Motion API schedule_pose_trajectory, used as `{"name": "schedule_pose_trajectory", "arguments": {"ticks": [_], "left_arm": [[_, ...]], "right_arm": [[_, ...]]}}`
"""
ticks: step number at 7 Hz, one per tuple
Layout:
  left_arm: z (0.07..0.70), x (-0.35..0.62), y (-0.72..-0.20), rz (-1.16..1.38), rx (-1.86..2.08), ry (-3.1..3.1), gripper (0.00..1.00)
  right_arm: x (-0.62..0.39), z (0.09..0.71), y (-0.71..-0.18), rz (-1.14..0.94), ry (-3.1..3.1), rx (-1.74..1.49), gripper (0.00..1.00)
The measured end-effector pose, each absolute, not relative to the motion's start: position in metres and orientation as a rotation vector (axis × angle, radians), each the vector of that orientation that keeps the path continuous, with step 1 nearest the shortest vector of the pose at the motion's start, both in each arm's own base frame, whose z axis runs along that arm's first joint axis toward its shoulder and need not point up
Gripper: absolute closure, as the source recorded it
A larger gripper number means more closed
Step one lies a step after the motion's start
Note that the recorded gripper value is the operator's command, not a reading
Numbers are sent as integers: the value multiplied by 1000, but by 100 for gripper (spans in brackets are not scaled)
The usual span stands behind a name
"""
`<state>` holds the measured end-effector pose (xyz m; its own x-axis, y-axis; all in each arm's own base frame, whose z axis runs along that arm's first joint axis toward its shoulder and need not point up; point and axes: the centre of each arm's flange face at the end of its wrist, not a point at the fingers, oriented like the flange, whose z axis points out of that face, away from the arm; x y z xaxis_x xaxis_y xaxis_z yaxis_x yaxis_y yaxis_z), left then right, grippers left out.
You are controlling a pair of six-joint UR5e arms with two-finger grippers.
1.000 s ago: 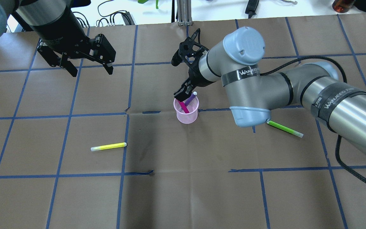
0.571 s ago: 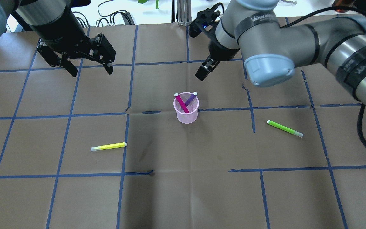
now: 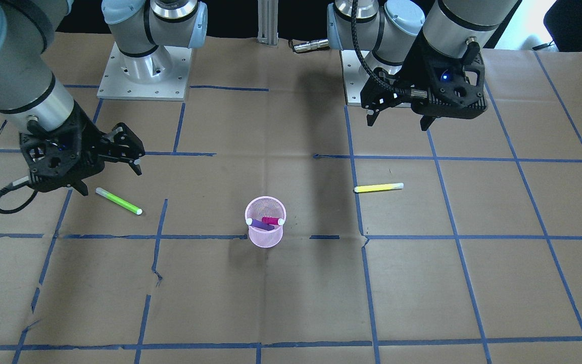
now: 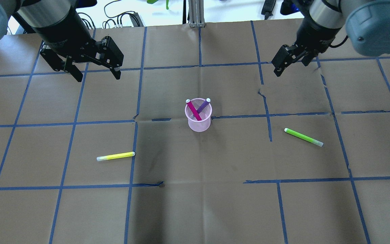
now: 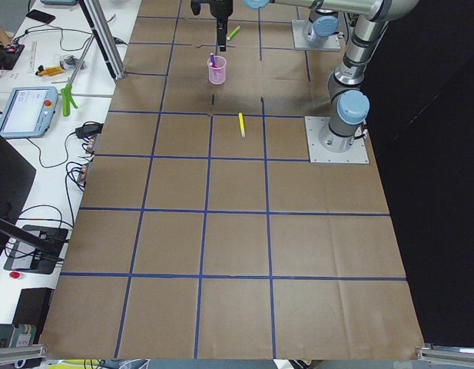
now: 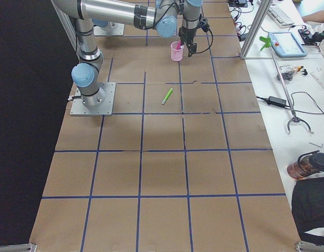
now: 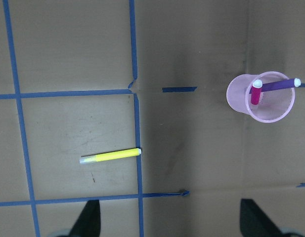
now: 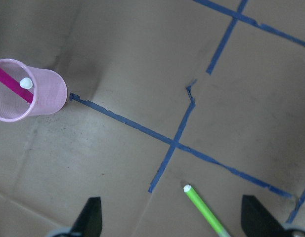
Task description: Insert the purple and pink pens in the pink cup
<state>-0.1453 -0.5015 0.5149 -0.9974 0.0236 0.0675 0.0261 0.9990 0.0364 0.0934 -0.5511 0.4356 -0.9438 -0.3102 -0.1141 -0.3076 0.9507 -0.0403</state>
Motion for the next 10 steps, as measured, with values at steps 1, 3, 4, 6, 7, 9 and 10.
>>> {"name": "schedule_pose_trajectory", "arguments": {"ticks": [1,3,4,6,7,9,10], "left_arm": [[515,-145,-502,-58,-37,-3074,2],[515,-145,-502,-58,-37,-3074,2],[515,-145,-502,-58,-38,-3074,2],[515,-145,-501,-56,-40,-3074,2],[515,-146,-501,-56,-40,-3074,2],[515,-145,-501,-56,-41,-3074,2],[515,-145,-502,-57,-42,-3074,2]], "right_arm": [[94,442,-542,3,3002,-277,0],[126,445,-527,77,3024,-25,0],[140,445,-522,95,3051,19,0],[140,462,-521,148,3116,50,0],[131,478,-521,193,3155,67,0],[122,497,-520,211,3184,125,2],[121,501,-519,201,3185,172,2]]}}
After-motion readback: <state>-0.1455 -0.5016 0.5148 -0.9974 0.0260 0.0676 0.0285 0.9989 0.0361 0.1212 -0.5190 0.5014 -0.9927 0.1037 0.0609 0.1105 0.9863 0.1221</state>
